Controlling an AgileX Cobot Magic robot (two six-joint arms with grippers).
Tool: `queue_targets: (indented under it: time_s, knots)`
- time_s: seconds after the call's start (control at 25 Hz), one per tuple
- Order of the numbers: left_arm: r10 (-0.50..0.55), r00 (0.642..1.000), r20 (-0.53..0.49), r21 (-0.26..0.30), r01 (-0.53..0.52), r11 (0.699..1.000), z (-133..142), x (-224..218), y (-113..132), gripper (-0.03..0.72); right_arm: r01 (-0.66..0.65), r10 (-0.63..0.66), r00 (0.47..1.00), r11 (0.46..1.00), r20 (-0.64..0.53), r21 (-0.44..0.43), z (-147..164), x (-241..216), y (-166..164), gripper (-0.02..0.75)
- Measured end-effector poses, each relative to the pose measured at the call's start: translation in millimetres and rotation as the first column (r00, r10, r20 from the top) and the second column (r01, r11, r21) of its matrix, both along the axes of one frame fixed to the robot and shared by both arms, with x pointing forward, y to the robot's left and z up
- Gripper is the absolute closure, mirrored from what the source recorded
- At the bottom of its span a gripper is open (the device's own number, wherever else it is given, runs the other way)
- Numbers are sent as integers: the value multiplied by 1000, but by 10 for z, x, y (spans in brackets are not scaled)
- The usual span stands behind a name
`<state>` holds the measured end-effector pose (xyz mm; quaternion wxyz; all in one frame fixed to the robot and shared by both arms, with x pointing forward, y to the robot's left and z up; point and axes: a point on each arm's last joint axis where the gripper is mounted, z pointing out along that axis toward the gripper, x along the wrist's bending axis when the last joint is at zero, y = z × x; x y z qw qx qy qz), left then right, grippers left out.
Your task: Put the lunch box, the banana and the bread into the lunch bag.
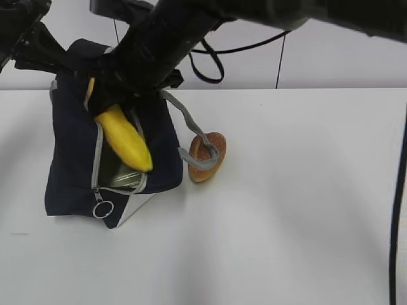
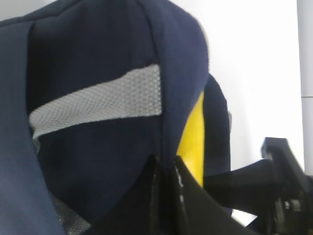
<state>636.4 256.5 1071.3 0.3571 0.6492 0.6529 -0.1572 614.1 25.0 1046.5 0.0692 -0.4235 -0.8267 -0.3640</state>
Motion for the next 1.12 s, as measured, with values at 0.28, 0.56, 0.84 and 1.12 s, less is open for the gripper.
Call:
queue_targets:
  time_s: [0.28, 0.56, 0.84, 1.12]
  knots:
    - [2, 1000, 0, 0, -2, 1000, 0, 1, 8, 703, 17, -17, 1000, 996, 5, 90, -272, 127, 146, 389]
    - [0, 1000, -3, -2, 0, 1000, 1, -2, 6, 703, -69, 65, 997, 994, 51, 88, -121, 104, 162, 149]
    - [1, 1000, -3, -2, -1, 1000, 1, -2, 15, 703, -146, 158, 982, 983, 104, -114, 306, 55, 14, 146]
    - [1, 1000, -3, -2, -1, 1000, 1, -2, 15, 703, 63, -39, 989, 983, 141, -175, 661, 311, -526, 151]
